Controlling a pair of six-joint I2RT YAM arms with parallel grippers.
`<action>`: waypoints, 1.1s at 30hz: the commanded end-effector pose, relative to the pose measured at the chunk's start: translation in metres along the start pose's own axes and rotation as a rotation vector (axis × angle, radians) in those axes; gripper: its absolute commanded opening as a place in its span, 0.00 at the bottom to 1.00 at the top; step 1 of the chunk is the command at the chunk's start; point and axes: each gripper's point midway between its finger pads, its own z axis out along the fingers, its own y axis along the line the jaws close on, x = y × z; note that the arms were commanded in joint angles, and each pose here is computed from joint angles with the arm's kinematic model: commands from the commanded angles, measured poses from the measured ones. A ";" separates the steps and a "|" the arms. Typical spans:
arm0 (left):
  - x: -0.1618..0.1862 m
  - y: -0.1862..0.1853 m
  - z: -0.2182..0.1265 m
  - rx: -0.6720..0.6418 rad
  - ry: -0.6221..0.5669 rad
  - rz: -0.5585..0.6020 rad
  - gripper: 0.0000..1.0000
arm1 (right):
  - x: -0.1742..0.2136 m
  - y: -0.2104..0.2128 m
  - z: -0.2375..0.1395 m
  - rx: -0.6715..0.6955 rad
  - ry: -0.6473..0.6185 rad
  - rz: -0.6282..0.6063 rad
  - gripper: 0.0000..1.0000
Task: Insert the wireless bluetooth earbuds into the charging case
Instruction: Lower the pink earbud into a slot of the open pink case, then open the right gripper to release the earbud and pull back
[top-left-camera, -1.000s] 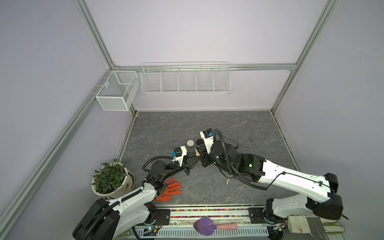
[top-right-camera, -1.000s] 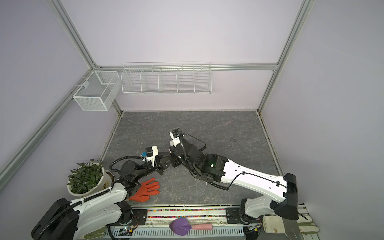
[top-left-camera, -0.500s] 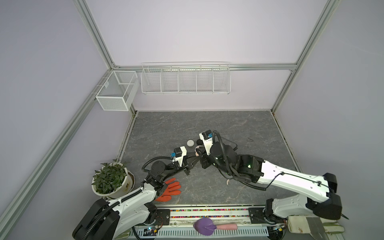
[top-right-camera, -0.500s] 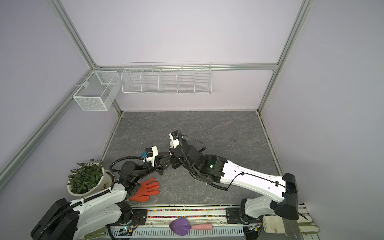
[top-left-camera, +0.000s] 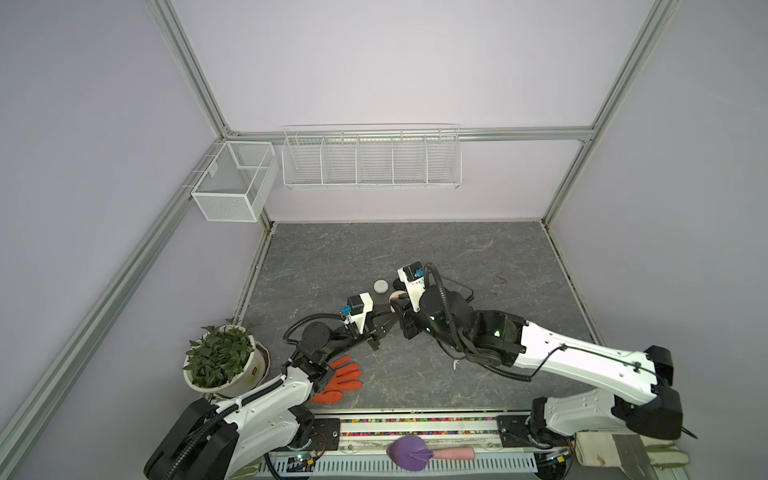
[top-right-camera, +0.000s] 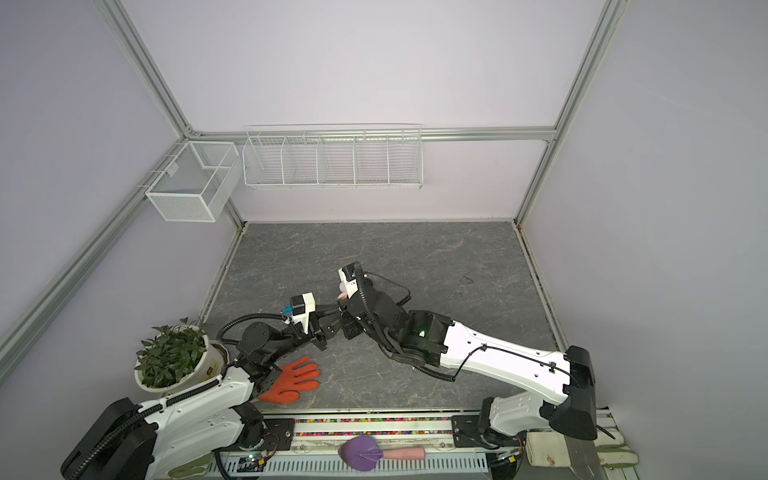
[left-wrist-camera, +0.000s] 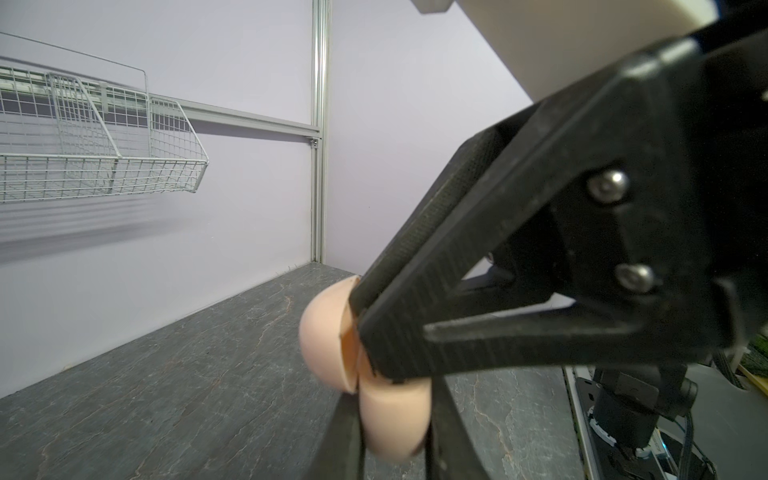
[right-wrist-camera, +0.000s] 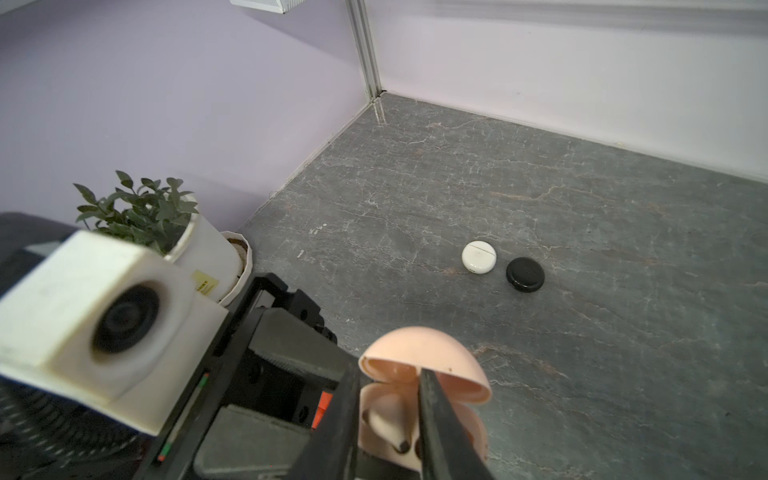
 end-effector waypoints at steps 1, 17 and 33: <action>-0.004 -0.002 -0.001 0.001 -0.016 0.032 0.00 | -0.014 0.001 -0.010 -0.006 -0.032 -0.006 0.40; 0.000 -0.016 -0.009 0.054 0.040 0.102 0.00 | -0.033 -0.006 -0.045 -0.100 0.029 -0.194 0.53; 0.014 -0.018 -0.012 0.066 0.084 0.082 0.00 | 0.006 -0.041 -0.052 -0.144 0.121 -0.201 0.67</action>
